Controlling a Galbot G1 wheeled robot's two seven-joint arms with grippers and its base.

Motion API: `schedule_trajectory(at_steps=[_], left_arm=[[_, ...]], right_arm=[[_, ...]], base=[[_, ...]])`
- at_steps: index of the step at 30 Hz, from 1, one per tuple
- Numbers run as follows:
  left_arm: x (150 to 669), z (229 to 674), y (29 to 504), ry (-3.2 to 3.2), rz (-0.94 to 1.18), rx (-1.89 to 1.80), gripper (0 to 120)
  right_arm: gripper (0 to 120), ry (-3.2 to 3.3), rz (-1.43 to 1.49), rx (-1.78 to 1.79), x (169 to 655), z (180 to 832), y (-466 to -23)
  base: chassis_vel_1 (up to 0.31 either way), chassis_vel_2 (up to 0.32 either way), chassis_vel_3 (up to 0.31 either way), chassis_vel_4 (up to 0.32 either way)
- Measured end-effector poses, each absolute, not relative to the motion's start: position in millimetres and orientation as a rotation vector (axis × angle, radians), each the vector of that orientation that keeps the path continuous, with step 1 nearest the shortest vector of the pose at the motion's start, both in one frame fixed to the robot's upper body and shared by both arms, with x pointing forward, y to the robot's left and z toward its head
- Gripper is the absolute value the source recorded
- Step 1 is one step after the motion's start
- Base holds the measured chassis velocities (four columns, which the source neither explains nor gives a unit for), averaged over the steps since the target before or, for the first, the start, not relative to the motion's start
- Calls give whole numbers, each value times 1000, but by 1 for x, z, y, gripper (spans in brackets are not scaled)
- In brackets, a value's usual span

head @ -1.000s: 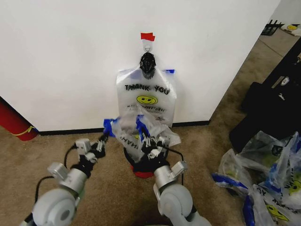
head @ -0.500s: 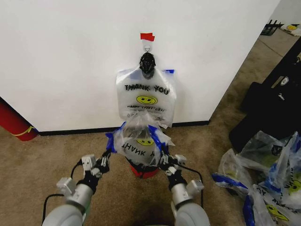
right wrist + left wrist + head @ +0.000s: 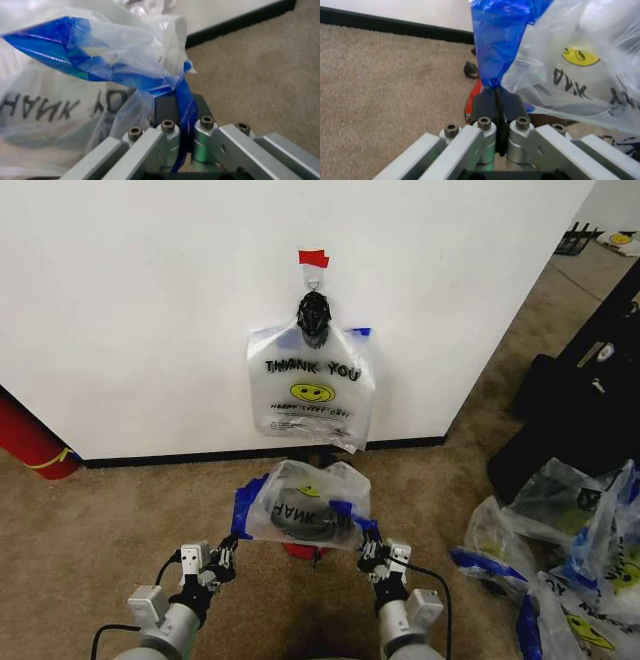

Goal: Pick up the garbage bag from the wall and place it over the trash bin.

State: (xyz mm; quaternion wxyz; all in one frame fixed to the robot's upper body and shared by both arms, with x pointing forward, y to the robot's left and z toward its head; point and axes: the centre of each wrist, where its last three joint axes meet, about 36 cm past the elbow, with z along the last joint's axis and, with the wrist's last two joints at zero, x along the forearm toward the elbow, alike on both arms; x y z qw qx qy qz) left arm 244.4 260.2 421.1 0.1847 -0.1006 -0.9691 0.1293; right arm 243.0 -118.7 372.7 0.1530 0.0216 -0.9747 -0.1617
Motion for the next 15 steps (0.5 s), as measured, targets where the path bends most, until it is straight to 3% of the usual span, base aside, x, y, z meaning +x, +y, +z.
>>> schedule_trajectory(at_steps=[15], left_arm=[[286,398,254,-2677,271,-312,0]], right_arm=[[0,-2637,-552,2,306,374,-116]], base=[[0,0,0,0]])
